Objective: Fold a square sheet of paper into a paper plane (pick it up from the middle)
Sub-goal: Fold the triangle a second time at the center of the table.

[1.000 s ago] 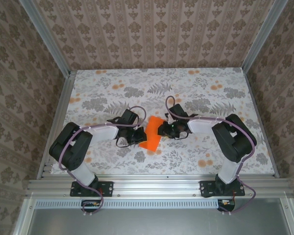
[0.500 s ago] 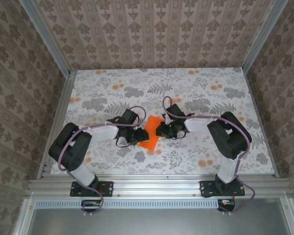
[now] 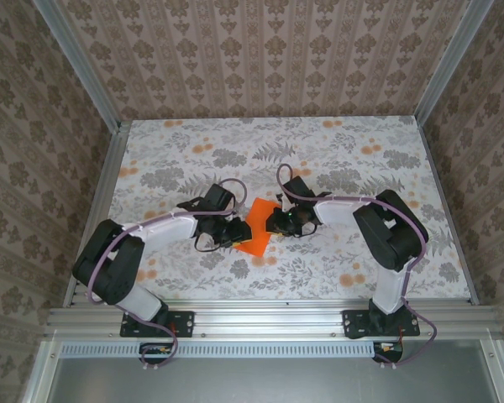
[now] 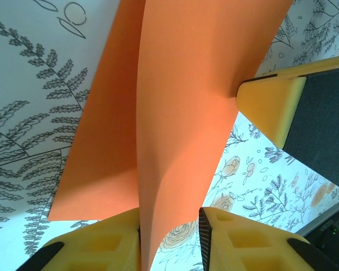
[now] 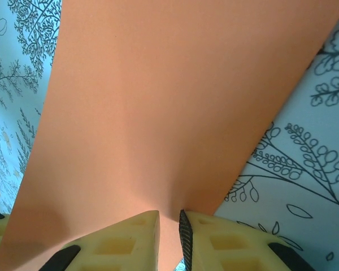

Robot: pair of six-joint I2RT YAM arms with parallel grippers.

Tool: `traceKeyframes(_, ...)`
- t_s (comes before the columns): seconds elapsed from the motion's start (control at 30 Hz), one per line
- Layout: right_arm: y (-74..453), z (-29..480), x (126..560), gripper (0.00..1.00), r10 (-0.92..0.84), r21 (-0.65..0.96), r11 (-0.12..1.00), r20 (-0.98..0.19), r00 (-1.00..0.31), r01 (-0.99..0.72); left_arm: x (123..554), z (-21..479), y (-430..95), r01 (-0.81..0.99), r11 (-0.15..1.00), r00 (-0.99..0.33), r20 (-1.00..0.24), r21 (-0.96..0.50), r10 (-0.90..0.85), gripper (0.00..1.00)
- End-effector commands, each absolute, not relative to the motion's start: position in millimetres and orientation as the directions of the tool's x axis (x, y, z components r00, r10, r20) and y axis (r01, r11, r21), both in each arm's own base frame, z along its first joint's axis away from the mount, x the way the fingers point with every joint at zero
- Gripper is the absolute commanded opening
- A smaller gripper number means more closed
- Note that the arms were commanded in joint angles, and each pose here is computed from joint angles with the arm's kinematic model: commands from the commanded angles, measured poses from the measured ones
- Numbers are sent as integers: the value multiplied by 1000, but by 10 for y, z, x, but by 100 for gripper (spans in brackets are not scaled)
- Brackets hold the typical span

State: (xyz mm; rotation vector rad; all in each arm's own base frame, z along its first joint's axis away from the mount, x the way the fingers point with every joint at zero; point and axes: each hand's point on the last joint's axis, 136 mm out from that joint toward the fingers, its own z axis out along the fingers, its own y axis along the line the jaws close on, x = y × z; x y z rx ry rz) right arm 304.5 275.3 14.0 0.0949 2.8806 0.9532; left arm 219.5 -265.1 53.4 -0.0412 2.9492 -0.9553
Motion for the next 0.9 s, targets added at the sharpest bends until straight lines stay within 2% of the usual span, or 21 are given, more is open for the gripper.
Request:
traceKeyframes(0.0, 2549, -183, 2902, 21, 94, 487, 871, -23, -995, 71, 2270, 735, -2879, 14, 737, -998, -51, -675, -27, 31)
traceKeyframes(0.43, 2557, -202, 2869, 22, 91, 497, 865, -12, -996, 73, 2424, 664, -3148, -2, 671, -999, -33, -741, -39, 47)
traceKeyframes(0.53, 2573, -170, 2873, 24, 91, 510, 857, -16, -996, 70, 2434, 605, -3136, -11, 678, -998, -30, -735, -49, 48)
traceKeyframes(0.67, 2602, -81, 2921, 24, 92, 537, 841, -35, -995, 59, 2462, 550, -3109, -23, 686, -997, -34, -727, -69, 43)
traceKeyframes(0.87, 2636, 112, 3004, 22, 99, 595, 803, -73, -992, 36, 2456, 458, -3038, -34, 715, -996, -33, -699, -80, 25)
